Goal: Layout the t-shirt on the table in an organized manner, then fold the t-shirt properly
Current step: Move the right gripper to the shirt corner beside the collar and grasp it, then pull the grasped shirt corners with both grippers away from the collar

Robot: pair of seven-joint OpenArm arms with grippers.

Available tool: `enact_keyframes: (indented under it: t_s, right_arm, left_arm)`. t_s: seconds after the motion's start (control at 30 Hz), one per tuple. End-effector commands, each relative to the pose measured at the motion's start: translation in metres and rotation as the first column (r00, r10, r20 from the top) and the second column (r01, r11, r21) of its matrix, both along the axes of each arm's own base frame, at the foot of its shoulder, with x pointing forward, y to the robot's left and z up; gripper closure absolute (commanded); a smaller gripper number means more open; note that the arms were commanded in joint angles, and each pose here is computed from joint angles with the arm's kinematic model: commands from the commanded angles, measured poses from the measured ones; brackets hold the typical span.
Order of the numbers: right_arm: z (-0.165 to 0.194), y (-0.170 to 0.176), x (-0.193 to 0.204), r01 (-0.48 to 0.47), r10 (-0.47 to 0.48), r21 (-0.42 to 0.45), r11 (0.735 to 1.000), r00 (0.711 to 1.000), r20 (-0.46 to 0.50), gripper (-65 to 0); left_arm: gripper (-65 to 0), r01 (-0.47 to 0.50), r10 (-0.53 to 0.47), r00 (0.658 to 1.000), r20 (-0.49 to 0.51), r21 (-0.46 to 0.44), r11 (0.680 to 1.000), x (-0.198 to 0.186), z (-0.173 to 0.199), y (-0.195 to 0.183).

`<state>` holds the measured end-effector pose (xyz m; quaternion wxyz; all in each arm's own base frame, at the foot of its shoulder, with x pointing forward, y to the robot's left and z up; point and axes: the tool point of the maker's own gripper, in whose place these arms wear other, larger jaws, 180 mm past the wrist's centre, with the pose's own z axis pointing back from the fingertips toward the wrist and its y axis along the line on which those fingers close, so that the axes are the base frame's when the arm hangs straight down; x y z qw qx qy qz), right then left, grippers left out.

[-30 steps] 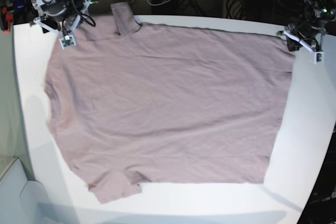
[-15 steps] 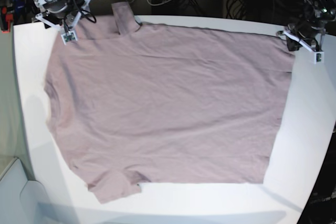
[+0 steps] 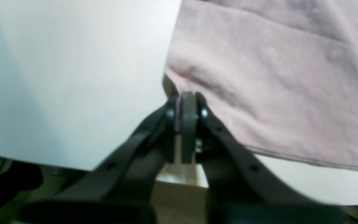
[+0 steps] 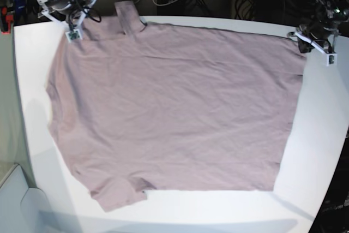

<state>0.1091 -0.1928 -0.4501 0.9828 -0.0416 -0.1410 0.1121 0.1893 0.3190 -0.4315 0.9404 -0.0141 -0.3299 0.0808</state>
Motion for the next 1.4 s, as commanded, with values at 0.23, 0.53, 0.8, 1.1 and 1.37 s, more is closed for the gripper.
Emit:
enact_keyframes:
  t_s: [0.23, 0.53, 0.8, 1.1, 1.37]
  right_arm:
    - [0.041, -0.013, 0.029, -0.017, 0.027, -0.069, 0.997, 0.989, 0.145, 0.0]
    - [0.050, -0.015, 0.042, -0.012, 0.026, -0.080, 0.997, 0.983, 0.184, 0.0]
    - [0.062, -0.021, 0.063, -0.010, 0.034, -0.100, 0.995, 0.970, 0.241, 0.0]
    - [0.092, -0.054, 0.103, 0.054, 0.006, -0.160, 0.986, 0.935, 0.354, 0.0]
    - [0.117, -0.075, 0.131, 0.050, 0.050, -0.226, 0.973, 0.908, 0.416, 0.0]
  left_arm:
    - [-1.0, 0.003, -0.002, 1.000, -0.019, 0.016, 1.000, -0.003, 0.001, 0.003]
    - [-1.0, 0.019, -0.020, 1.000, 0.017, 0.060, 0.998, 0.005, 0.020, 0.004]
    - [-1.0, 0.040, -0.058, 0.990, 0.125, 0.140, 0.989, 0.023, 0.063, -0.007]
    - [-1.0, 0.050, -0.080, 0.985, 0.153, 0.189, 0.981, 0.029, 0.090, -0.020]
    - [-1.0, 0.050, -0.084, 0.983, 0.164, 0.204, 0.978, 0.031, 0.097, -0.019]
